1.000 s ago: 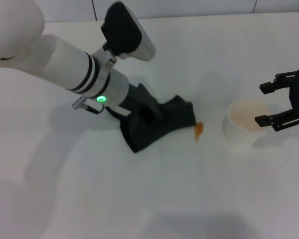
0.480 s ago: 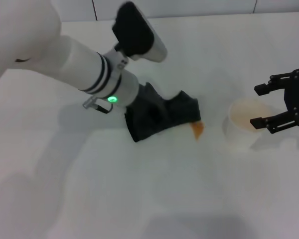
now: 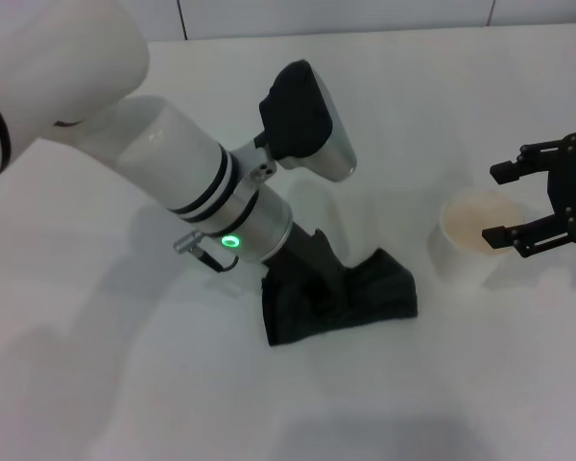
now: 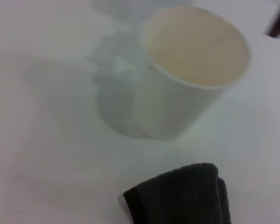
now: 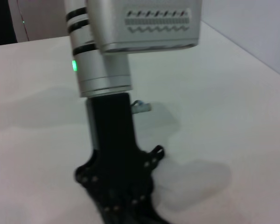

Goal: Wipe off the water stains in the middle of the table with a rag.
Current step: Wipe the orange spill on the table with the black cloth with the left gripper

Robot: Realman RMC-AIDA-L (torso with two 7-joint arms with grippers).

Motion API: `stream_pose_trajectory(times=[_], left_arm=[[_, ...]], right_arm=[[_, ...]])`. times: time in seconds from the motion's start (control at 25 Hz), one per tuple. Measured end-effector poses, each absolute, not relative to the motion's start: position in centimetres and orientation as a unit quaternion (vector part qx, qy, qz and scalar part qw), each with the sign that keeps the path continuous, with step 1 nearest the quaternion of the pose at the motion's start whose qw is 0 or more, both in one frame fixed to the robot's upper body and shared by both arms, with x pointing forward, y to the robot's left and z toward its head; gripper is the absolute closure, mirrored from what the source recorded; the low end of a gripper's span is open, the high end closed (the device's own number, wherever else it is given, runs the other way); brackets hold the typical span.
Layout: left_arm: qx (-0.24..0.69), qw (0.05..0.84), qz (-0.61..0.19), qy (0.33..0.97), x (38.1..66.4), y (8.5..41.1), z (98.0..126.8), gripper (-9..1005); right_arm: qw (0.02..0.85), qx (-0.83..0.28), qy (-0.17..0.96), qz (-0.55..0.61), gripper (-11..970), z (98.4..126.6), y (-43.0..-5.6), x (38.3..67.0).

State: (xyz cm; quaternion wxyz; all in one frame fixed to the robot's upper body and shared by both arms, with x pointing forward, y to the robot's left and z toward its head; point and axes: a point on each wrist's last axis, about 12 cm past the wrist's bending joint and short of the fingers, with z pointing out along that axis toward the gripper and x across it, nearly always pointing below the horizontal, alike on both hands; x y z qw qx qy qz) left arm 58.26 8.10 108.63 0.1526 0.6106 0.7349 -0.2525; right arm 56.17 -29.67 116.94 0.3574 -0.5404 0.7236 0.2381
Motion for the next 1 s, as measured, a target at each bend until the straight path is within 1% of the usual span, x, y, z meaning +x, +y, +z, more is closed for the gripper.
stream_pose_trajectory(times=[0.12,0.24,0.48,0.52,0.6,0.68,0.84,1.0], left_arm=[[0.612,0.149,-0.253,0.734,58.1,8.2,108.6,923],[0.603,0.155,-0.244,0.744,58.6,8.5,108.6,924],[0.561,0.203,-0.207,0.775,61.1,10.2,109.2,925],[0.561,0.203,-0.207,0.775,61.1,10.2,109.2,925],[0.53,0.234,-0.196,0.791,62.3,10.9,109.7,925],[0.518,0.248,-0.191,0.796,62.9,11.2,109.9,926],[0.512,0.258,-0.177,0.8,63.3,11.5,109.9,925],[0.522,0.253,-0.17,0.796,63.1,11.3,109.5,921]], right_arm=[[0.359,-0.539,0.724,0.237,117,117.0,-29.8,56.2],[0.359,-0.539,0.724,0.237,117,117.1,-29.8,56.2],[0.358,-0.541,0.724,0.236,117,117.1,-29.7,56.2],[0.358,-0.541,0.724,0.236,117,117.1,-29.7,56.2],[0.358,-0.541,0.723,0.236,117,117.1,-29.7,56.2],[0.358,-0.541,0.723,0.236,117,117.1,-29.7,56.2],[0.358,-0.544,0.721,0.237,118,117.2,-29.5,56.3],[0.358,-0.546,0.719,0.239,118,117.2,-29.3,56.5]])
